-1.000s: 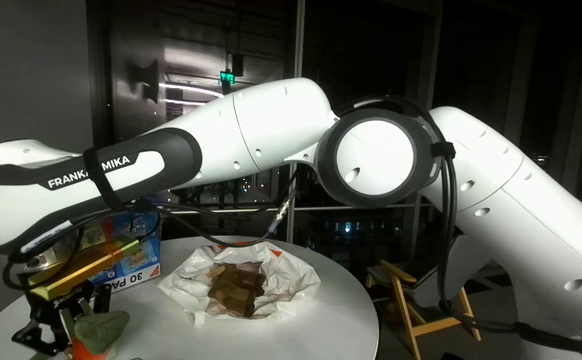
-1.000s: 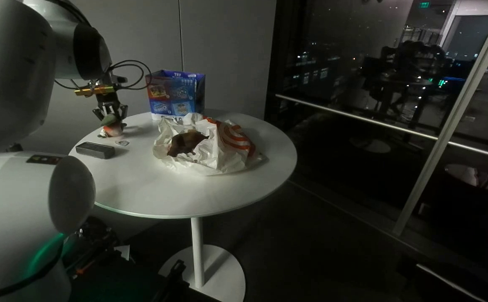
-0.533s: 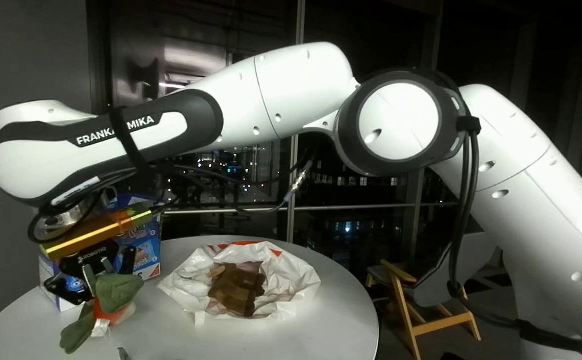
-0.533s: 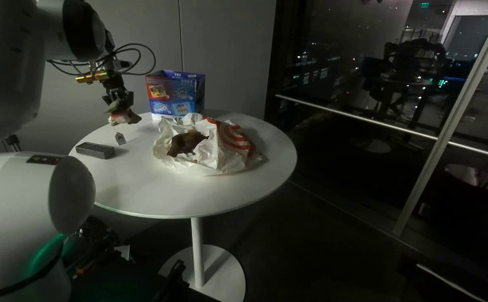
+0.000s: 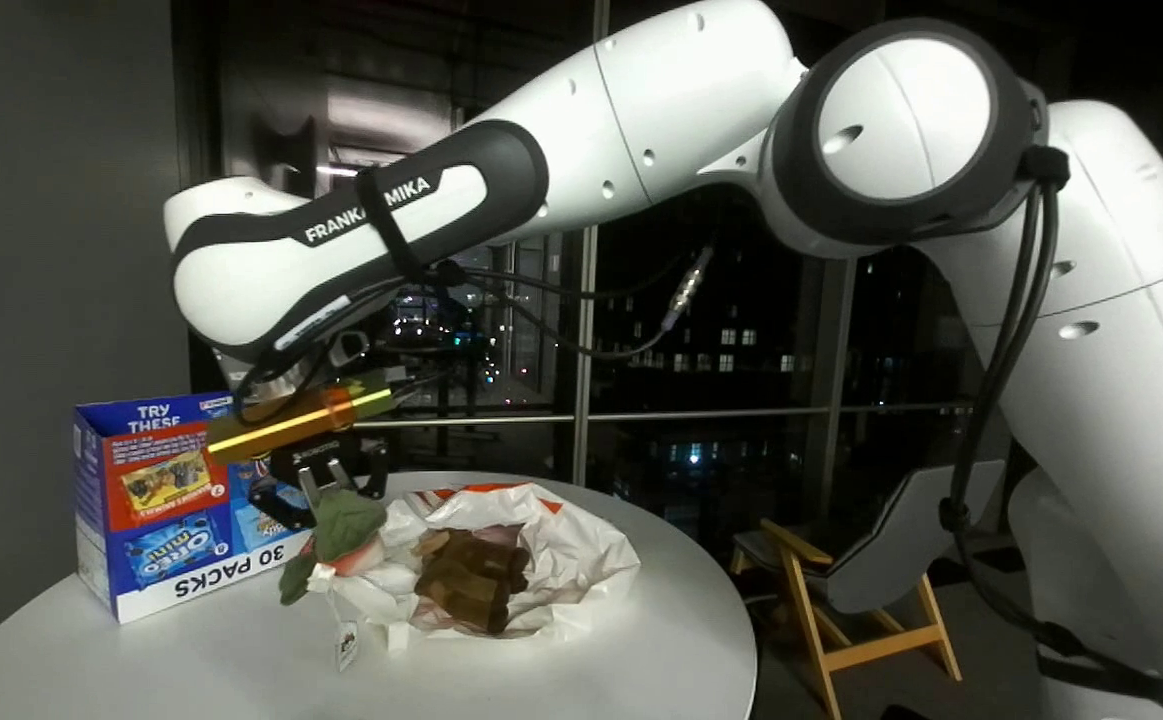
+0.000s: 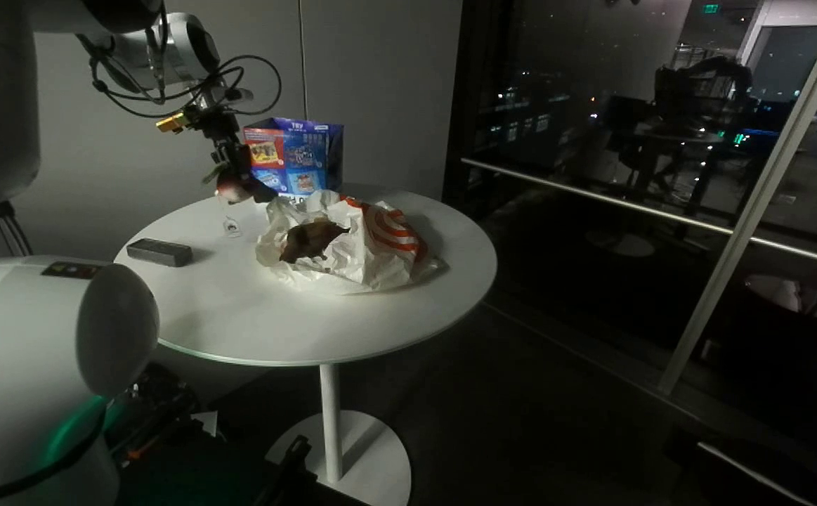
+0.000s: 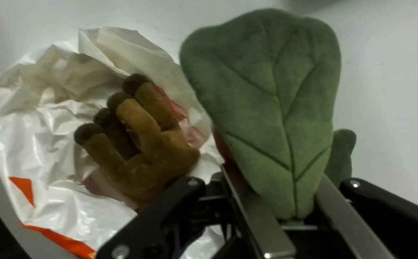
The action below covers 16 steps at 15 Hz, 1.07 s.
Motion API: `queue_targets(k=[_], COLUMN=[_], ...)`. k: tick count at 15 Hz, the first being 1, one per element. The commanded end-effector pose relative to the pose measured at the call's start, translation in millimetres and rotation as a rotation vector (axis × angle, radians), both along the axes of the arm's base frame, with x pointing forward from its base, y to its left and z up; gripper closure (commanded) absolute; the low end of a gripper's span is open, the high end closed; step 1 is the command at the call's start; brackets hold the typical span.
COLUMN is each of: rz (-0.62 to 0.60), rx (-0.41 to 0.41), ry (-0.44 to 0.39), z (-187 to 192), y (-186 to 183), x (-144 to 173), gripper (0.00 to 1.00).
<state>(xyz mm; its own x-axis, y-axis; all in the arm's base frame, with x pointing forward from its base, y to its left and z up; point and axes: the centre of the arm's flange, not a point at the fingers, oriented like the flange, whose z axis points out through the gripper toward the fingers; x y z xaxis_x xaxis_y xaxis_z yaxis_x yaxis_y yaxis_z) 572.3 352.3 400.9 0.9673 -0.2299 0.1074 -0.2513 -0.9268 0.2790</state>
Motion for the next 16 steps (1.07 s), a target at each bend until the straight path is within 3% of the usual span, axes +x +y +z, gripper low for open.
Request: queue_targets(k=[1, 9, 13, 16], rz=[-0.186, -0.605, -0.636, -0.630], rx=[-0.041, -0.220, -0.317, -0.388], ry=[-0.069, -0.089, -0.110, -0.248], z=[-10.6, -70.6, -88.5, -96.3], y=[-65.4, -140.6, -147.2, -136.6], x=[-28.6, -5.0, 5.9, 13.5], gripper=[0.88, 0.88, 0.88, 0.88])
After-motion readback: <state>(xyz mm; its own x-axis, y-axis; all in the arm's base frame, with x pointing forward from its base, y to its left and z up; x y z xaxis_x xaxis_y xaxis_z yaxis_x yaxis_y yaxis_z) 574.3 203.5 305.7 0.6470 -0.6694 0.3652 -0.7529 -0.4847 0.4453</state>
